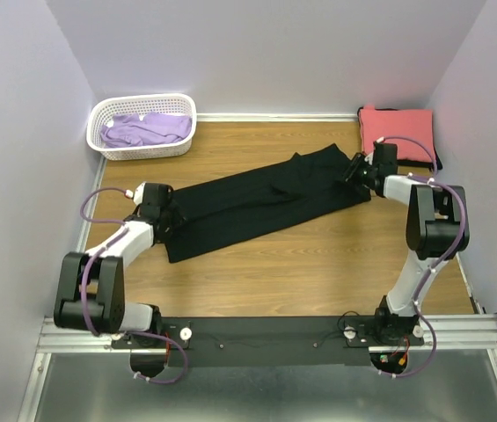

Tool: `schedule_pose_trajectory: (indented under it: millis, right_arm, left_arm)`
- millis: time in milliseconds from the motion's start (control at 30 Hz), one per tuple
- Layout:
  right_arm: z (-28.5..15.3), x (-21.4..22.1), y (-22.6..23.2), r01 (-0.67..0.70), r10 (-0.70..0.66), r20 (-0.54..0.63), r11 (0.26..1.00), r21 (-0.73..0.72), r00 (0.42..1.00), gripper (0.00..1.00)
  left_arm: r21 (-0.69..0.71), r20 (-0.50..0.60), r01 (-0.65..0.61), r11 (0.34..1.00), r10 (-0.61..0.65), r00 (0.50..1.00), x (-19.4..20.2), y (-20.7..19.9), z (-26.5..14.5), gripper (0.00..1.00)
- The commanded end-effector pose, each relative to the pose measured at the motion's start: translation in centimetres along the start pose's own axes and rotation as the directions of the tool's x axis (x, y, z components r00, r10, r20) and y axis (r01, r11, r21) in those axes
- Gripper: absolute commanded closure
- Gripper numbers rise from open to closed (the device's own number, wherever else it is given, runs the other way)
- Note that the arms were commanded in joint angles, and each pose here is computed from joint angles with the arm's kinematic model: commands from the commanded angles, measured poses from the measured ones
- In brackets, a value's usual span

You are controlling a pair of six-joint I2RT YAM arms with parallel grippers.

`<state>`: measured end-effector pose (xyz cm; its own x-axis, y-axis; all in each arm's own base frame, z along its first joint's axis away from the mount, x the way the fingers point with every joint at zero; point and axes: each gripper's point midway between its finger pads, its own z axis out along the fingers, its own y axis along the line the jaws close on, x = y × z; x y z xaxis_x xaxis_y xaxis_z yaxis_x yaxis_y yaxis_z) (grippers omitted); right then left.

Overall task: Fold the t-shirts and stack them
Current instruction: Fold the tshirt

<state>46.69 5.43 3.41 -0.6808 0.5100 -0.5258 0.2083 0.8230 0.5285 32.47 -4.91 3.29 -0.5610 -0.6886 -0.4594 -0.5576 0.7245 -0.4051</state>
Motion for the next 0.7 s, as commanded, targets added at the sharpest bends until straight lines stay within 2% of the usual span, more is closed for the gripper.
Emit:
schedule_pose_trajectory:
  millis: [0,100,133,167,200,300,400,667]
  right_arm:
    - [-1.4,-1.8,0.9,0.062,-0.061,0.008,0.997,-0.044,0.998,0.46]
    - [-4.0,-1.5,5.1,0.064,-0.064,0.01,0.972,-0.226,0.998,0.46]
    - [-5.2,-1.5,7.6,0.083,-0.079,0.027,0.935,-0.345,0.997,0.46]
    - [-5.9,-1.1,8.6,0.078,-0.072,0.03,0.911,-0.405,0.997,0.46]
    - [-6.2,1.6,8.5,-0.019,0.002,-0.039,0.898,-0.44,0.999,0.48]
    - [-8.6,3.8,10.4,-0.088,0.066,-0.058,0.791,-0.606,0.996,0.56]
    - [-7.8,6.0,10.0,-0.094,0.038,-0.103,0.779,-0.619,0.994,0.57]
    - [-3.2,10.8,4.0,-0.201,0.12,-0.2,0.865,-0.46,0.972,0.58]
  left_arm:
    - [-0.011,-0.063,-0.049,0.999,0.048,0.997,2.2,1.6,-2.7,0.28]
    - [0.051,0.051,-0.076,0.996,0.073,0.996,-0.2,0.0,-5.3,0.25]
    - [0.077,0.095,-0.106,0.991,0.098,0.991,-1.1,-0.6,-6.3,0.25]
    - [0.087,0.12,-0.132,0.987,0.121,0.985,-1.6,-1.0,-6.8,0.25]
    - [0.088,0.144,-0.153,0.984,0.139,0.98,-1.9,-1.3,-7.2,0.25]
    - [0.12,0.157,-0.196,0.973,0.176,0.972,-1.9,-2.2,-7.6,0.25]
    - [0.134,0.126,-0.21,0.968,0.194,0.973,-1.0,-2.2,-7.2,0.25]
    - [0.122,0.095,-0.223,0.967,0.212,0.973,0.0,-1.6,-6.7,0.25]
